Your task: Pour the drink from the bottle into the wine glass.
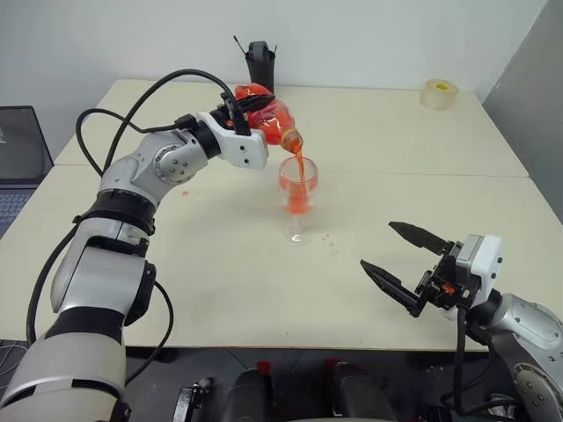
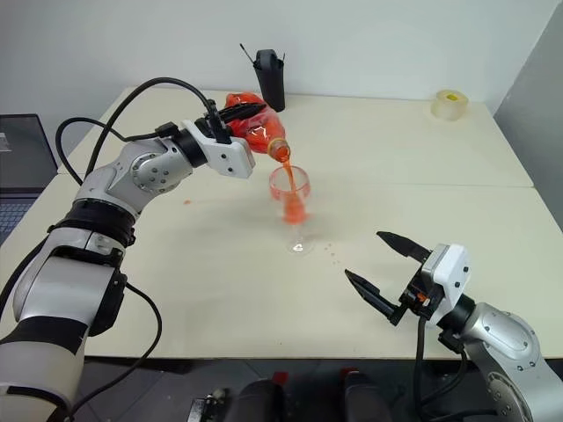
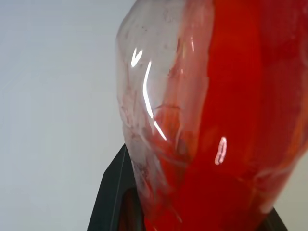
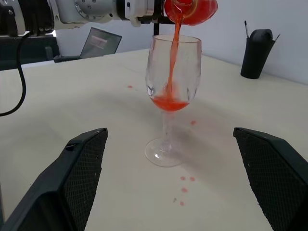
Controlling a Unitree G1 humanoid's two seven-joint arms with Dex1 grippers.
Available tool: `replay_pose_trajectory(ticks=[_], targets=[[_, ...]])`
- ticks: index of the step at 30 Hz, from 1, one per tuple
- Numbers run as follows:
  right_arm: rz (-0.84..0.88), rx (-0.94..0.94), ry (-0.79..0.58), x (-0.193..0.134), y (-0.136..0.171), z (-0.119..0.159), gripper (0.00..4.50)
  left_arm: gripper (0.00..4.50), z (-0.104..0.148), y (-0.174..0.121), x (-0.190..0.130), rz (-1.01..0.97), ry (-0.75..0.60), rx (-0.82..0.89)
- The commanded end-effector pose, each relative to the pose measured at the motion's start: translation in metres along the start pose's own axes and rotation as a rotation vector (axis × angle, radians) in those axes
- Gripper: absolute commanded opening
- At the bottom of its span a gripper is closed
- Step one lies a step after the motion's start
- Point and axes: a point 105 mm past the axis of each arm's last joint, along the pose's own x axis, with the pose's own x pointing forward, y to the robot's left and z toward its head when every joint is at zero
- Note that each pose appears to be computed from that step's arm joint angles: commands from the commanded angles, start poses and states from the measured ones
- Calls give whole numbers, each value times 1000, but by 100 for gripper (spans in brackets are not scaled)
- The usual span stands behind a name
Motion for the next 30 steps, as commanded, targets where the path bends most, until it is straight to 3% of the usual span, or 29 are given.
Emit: replay_pose_trajectory(ticks=[1, 30], targets=[[-16, -41, -20, -6, -3, 5, 450, 104, 2, 27, 0, 73, -18, 45], [14, -47, -9, -8, -5, 3, 450, 104, 0, 26, -2, 95, -10, 32]])
